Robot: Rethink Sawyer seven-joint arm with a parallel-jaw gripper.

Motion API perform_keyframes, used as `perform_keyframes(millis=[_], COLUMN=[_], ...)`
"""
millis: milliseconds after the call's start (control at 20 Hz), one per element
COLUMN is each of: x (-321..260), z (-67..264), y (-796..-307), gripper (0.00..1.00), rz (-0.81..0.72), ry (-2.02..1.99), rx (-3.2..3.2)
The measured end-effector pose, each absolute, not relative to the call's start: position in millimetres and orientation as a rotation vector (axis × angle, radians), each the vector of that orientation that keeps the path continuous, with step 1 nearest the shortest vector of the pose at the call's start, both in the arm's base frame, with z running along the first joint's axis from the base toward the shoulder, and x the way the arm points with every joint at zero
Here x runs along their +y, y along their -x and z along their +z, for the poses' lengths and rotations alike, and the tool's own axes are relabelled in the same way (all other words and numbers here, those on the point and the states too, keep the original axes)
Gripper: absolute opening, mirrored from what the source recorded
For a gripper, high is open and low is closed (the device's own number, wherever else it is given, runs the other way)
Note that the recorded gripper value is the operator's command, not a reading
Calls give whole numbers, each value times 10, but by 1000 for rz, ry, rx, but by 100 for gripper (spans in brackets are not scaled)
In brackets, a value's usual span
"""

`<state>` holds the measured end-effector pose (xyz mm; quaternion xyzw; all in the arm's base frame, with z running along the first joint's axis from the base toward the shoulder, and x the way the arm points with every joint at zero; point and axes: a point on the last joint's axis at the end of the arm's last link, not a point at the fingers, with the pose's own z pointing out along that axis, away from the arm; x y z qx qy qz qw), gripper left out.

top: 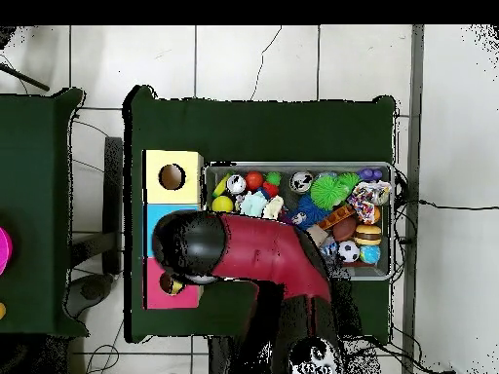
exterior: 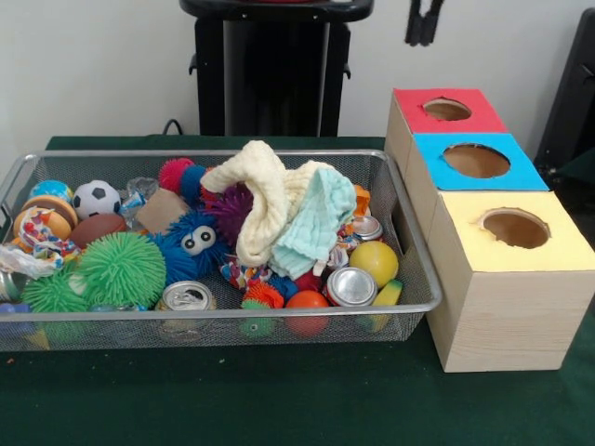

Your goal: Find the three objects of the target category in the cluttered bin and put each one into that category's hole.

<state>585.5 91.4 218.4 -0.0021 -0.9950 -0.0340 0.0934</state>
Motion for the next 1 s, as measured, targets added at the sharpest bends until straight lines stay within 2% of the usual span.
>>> perform_keyframes(millis=[250,550,1000], x=[367,-129,-139], z=[2150,2000,1927], y=[-5978,-6021,-6056], gripper=[0,0,0], rz=[-106,-44,-16], ry=[83,114,8], rx=[-2991,-3065,-3094])
